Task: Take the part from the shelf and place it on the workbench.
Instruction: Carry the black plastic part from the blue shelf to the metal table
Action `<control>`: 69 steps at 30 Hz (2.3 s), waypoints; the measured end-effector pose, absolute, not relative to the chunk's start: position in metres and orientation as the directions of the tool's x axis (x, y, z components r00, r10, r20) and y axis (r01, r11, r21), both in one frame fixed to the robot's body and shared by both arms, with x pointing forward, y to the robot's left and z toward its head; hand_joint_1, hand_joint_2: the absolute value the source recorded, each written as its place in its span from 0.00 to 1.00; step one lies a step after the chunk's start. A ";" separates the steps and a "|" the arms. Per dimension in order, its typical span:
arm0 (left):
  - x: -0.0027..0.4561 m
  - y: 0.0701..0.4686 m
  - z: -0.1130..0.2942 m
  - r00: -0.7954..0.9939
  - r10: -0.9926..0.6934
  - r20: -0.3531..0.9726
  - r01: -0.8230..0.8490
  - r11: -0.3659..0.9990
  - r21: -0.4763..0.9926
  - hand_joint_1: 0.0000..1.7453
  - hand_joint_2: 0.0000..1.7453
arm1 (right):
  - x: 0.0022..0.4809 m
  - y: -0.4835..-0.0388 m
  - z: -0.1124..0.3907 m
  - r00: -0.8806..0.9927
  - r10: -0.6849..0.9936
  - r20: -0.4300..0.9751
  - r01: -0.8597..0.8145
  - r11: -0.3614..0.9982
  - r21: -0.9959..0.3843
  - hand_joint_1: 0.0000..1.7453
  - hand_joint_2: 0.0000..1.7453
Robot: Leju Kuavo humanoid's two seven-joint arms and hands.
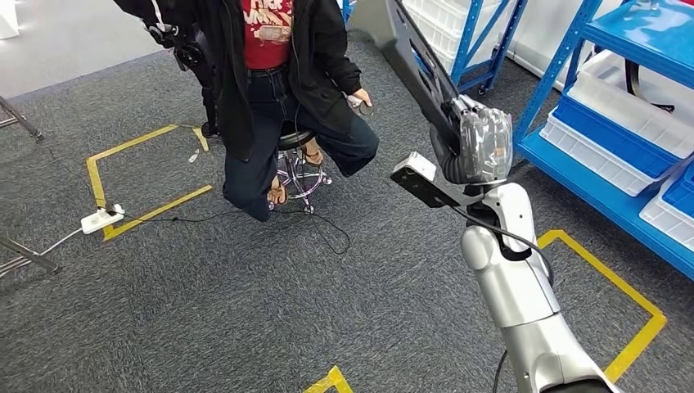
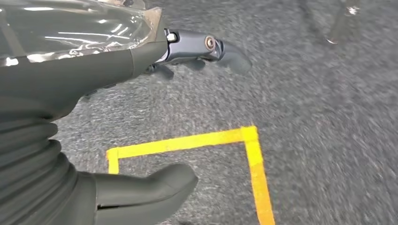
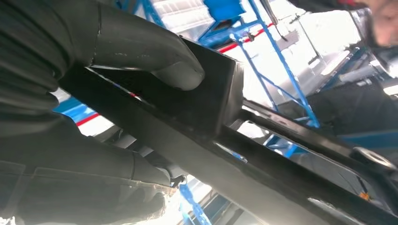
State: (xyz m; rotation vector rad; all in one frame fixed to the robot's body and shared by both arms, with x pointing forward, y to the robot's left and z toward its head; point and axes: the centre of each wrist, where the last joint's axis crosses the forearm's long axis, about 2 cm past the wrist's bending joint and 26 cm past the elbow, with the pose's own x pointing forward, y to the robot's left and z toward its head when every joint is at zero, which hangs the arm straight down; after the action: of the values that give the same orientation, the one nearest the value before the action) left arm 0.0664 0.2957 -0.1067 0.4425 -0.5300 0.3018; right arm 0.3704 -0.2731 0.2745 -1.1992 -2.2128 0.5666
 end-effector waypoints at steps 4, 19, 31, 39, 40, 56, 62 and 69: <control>0.066 0.295 -0.107 0.824 0.162 0.544 -0.385 0.864 0.325 0.00 1.00 | 0.381 -0.279 0.300 -0.445 0.859 0.254 0.624 0.501 -0.600 1.00 1.00; 0.084 0.289 -0.104 0.829 0.109 0.549 -0.324 0.893 0.312 0.00 1.00 | 0.414 -0.321 0.497 -0.353 0.924 0.147 0.731 0.370 -0.573 1.00 1.00; 0.087 0.281 -0.103 0.828 0.112 0.550 -0.319 0.900 0.297 0.00 1.00 | 0.402 -0.297 0.599 -0.373 0.926 0.054 0.768 0.340 -0.543 1.00 1.00; 0.088 0.277 -0.103 0.828 0.118 0.549 -0.320 0.902 0.289 0.00 1.00 | 0.408 -0.275 0.589 -0.402 0.916 0.021 0.759 0.346 -0.552 1.00 1.00; 0.088 0.277 -0.103 0.827 0.118 0.549 -0.321 0.902 0.289 0.00 1.00 | 0.408 -0.274 0.589 -0.402 0.916 0.020 0.759 0.345 -0.552 1.00 1.00; 0.094 0.275 -0.101 0.832 0.105 0.544 -0.304 0.907 0.290 0.00 1.00 | 0.421 -0.277 0.541 -0.420 0.906 0.045 0.708 0.359 -0.608 1.00 1.00; 0.092 0.275 -0.102 0.836 0.100 0.540 -0.297 0.909 0.293 0.00 1.00 | 0.423 -0.267 0.525 -0.437 0.898 0.042 0.690 0.365 -0.625 1.00 1.00; 0.096 0.273 -0.101 0.841 0.076 0.535 -0.272 0.915 0.297 0.00 1.00 | 0.420 -0.254 0.505 -0.457 0.889 0.031 0.673 0.369 -0.641 1.00 1.00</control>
State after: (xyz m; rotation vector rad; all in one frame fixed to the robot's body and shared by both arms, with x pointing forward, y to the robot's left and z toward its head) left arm 0.0955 0.2733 -0.1009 0.3750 -0.5429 0.1887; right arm 0.4204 -0.2539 0.5053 -1.3629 -2.2625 0.7970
